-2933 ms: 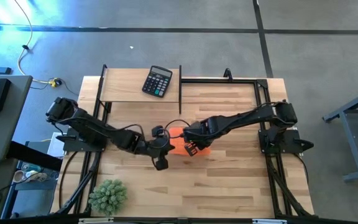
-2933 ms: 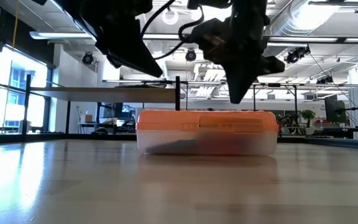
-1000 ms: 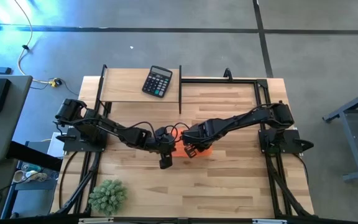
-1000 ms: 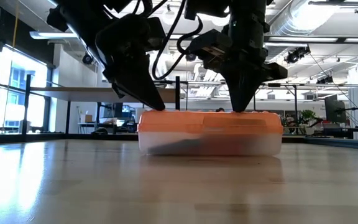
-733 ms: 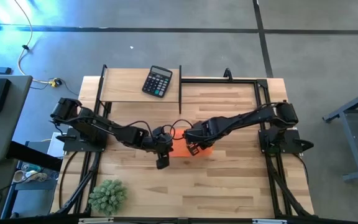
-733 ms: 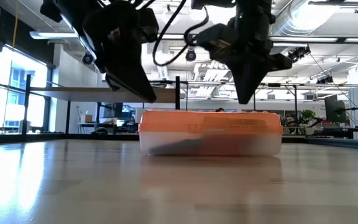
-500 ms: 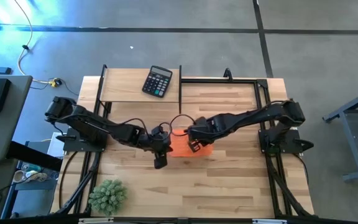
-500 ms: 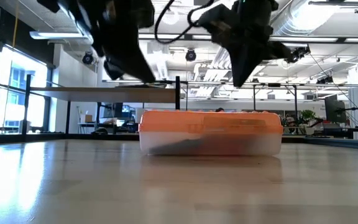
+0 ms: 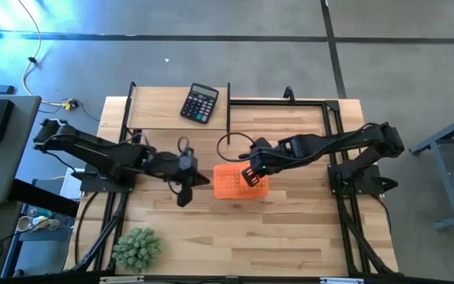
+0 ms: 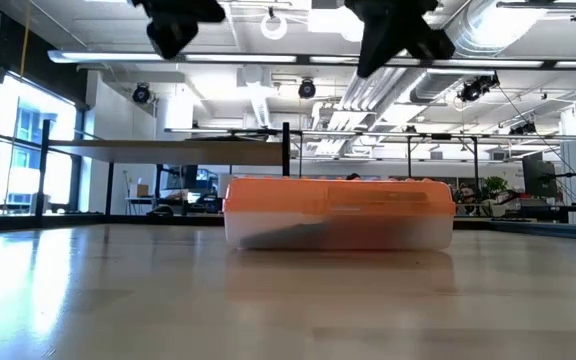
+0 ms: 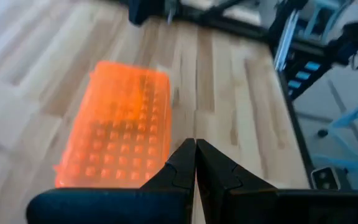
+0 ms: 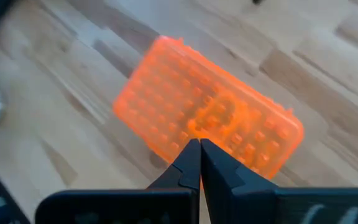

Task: Pack school essentials
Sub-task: Return to Home Position

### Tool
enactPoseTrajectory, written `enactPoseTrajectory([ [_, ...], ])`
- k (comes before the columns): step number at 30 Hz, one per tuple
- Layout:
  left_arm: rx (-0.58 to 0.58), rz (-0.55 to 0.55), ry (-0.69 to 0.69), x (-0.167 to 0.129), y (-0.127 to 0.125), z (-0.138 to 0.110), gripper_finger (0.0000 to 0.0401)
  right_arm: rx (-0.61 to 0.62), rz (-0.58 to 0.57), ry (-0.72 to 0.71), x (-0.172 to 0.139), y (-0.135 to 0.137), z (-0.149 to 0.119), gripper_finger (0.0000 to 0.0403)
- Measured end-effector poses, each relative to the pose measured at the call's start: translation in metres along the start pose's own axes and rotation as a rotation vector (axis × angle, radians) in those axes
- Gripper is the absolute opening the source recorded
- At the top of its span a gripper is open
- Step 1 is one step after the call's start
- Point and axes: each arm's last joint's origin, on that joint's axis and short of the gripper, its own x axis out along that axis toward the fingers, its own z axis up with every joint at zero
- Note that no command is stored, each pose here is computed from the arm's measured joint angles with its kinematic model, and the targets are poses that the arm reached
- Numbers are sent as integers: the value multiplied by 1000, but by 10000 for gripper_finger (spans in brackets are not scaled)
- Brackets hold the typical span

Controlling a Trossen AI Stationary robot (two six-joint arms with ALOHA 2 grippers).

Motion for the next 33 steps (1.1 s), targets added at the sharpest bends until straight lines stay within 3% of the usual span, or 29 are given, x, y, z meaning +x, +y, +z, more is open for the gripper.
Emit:
enactPoseTrajectory([
  [9, 26, -42, -145, -47, 2, 14, 3, -120, 189, -151, -34, 5, 11, 0],
  [14, 26, -86, -205, -62, 2, 5, 3, -151, 274, -211, -54, 4, 15, 0],
  [21, 23, -182, -293, -74, 6, -21, 3, -133, 344, -268, -84, -6, 15, 0],
  [33, -14, -233, -406, -80, 34, -83, 3, -136, 423, -362, -130, -28, 13, 0],
])
